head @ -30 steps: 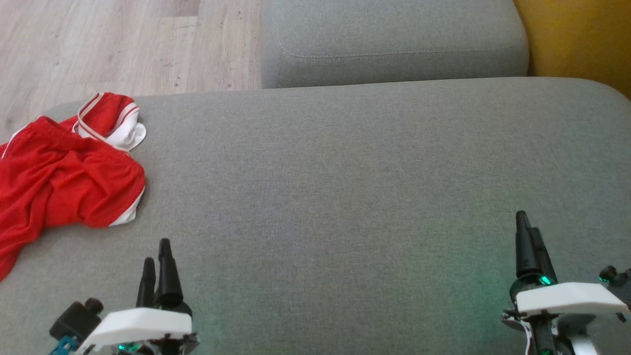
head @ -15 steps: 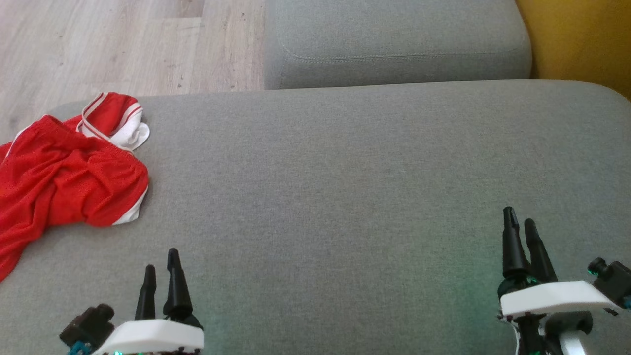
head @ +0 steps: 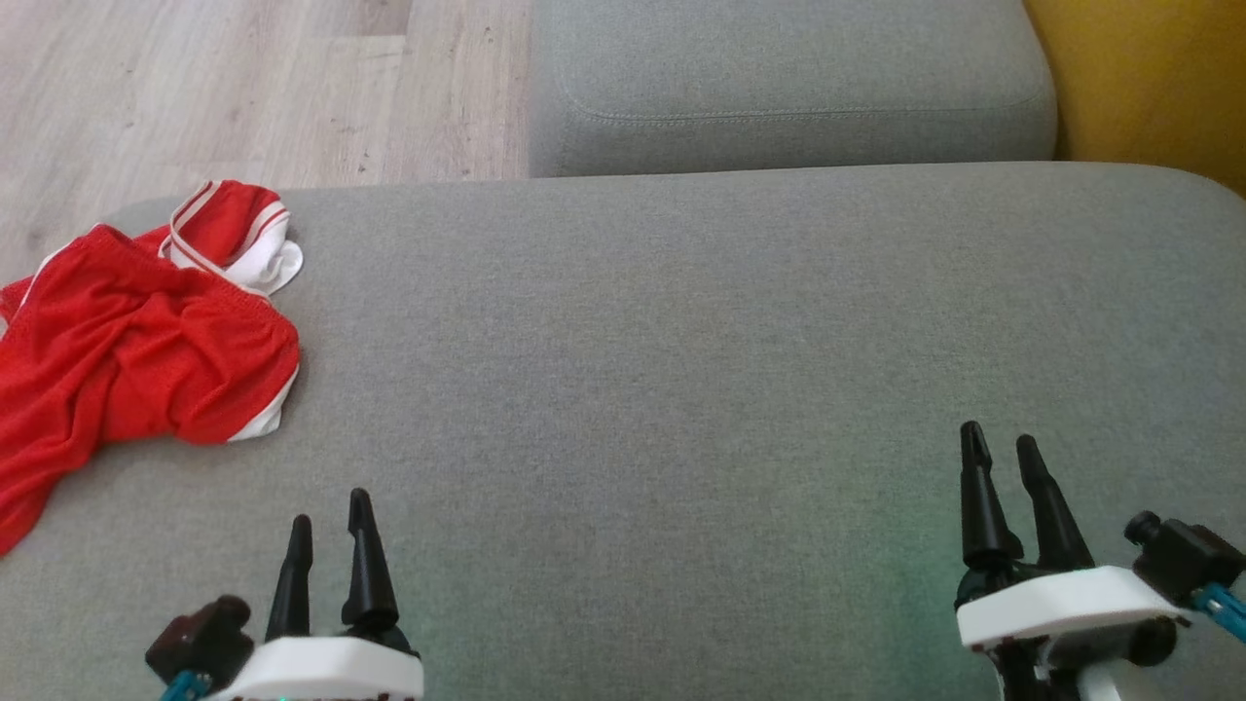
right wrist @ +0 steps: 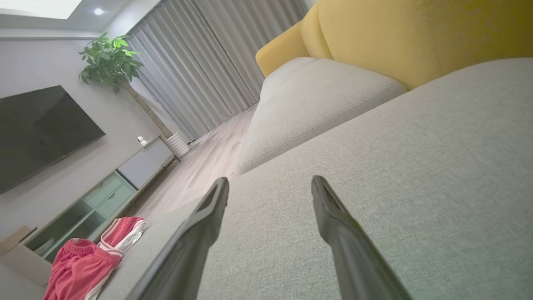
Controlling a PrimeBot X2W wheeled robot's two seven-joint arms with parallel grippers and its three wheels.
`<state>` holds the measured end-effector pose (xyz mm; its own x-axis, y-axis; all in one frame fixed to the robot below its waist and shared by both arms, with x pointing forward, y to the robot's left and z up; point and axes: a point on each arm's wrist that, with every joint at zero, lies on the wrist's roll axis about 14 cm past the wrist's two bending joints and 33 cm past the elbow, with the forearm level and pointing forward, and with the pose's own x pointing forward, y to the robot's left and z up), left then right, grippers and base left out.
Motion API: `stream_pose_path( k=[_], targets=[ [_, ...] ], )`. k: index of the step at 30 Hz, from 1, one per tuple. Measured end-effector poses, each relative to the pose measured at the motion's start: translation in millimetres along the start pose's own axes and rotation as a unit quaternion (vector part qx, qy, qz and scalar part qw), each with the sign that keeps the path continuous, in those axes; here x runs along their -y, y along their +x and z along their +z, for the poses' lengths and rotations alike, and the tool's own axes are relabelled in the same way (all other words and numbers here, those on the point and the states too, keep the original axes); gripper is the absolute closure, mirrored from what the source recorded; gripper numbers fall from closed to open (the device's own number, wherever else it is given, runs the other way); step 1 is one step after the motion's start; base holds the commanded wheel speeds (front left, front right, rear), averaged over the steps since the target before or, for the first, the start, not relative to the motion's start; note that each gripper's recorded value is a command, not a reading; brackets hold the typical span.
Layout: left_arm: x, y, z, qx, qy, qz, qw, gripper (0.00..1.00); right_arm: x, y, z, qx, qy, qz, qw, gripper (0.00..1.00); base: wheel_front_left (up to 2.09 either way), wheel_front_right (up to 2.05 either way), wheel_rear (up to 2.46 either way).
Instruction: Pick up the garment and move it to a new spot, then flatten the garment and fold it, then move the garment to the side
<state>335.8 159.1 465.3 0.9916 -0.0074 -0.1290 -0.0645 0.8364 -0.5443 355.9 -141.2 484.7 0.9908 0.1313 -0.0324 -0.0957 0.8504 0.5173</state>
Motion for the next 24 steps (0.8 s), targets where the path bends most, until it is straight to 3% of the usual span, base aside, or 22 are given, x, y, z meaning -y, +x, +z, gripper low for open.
stream_pose_path(
  k=[24],
  targets=[
    [-2, -12, -9, 0.009, 0.132, 0.000, 0.991, 0.00, -22, 2, -8, 0.000, -0.156, 0.049, 0.986, 0.00, 0.00, 0.00, 0.00]
  ],
)
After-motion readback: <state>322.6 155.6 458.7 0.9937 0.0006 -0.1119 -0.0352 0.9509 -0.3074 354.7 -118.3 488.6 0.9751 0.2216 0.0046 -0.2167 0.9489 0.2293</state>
